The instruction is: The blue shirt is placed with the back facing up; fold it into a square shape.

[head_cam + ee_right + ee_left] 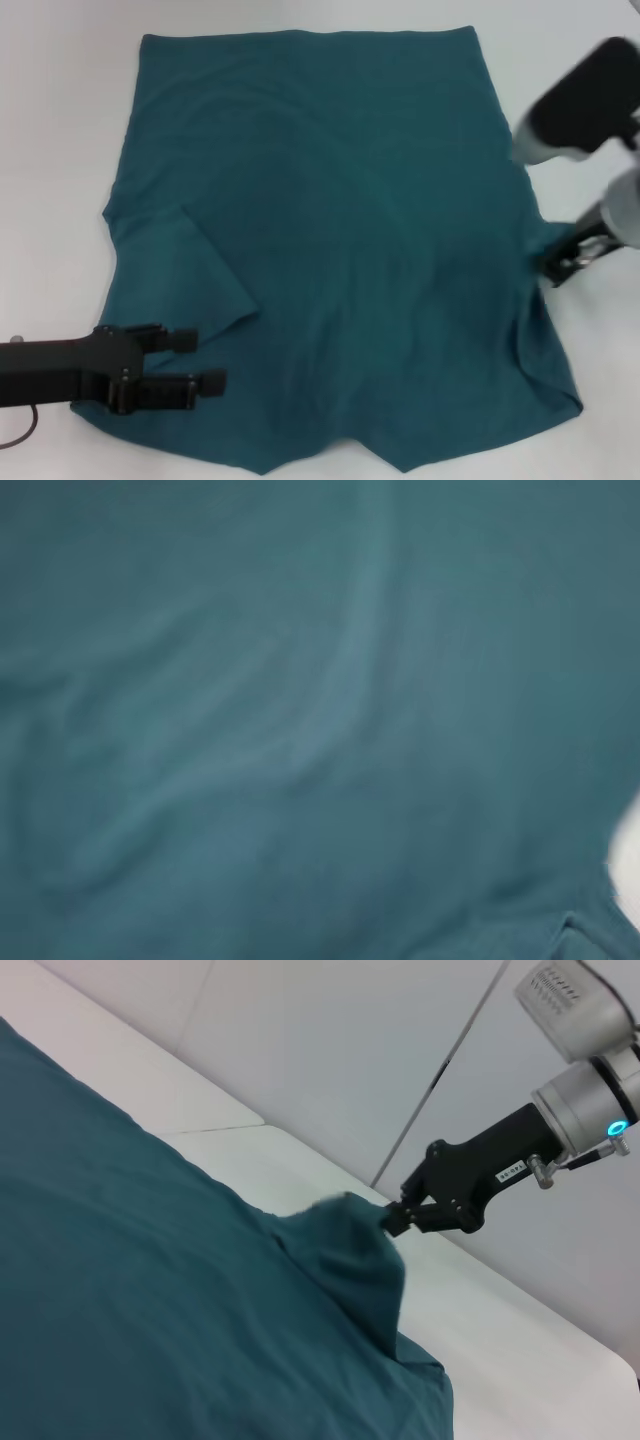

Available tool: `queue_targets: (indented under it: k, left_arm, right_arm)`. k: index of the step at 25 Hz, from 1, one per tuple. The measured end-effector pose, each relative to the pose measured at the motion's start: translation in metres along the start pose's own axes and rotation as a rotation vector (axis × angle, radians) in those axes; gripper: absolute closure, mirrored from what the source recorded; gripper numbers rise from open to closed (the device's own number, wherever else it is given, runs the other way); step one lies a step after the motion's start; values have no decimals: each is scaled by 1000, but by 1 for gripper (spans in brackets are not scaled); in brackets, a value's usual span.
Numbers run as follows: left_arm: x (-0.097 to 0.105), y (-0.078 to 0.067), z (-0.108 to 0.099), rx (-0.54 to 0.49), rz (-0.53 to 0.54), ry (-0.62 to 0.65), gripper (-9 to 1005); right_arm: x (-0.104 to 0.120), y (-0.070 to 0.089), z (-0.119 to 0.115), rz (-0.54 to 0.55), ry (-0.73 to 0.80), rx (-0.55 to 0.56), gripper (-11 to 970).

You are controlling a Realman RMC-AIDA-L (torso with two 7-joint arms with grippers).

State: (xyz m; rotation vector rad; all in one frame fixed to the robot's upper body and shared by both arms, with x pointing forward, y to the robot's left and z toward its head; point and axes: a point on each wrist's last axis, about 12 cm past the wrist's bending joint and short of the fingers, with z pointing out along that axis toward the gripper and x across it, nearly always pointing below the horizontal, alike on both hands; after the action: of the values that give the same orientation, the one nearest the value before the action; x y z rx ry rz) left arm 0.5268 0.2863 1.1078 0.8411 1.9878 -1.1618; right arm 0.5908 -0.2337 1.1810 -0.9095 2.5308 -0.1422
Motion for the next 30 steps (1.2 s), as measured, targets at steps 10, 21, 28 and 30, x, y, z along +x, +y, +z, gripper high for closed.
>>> queue_targets:
  k: [10, 21, 28, 30]
  left_arm:
    - [7, -2, -2, -2, -20, -5, 96]
    - [10, -1, -5, -15, -26, -19, 101]
    - [9, 3, -16, -59, -31, -52, 104]
    - [9, 4, -20, -76, -37, -61, 105]
  right_arm:
    - [-34, 62, 12, -330, 9, -19, 912]
    - [-28, 51, 16, -228, 25, -73, 709]
    - [-24, 28, 5, -72, -88, -243, 501]
    - [-21, 21, 3, -39, -98, -253, 457]
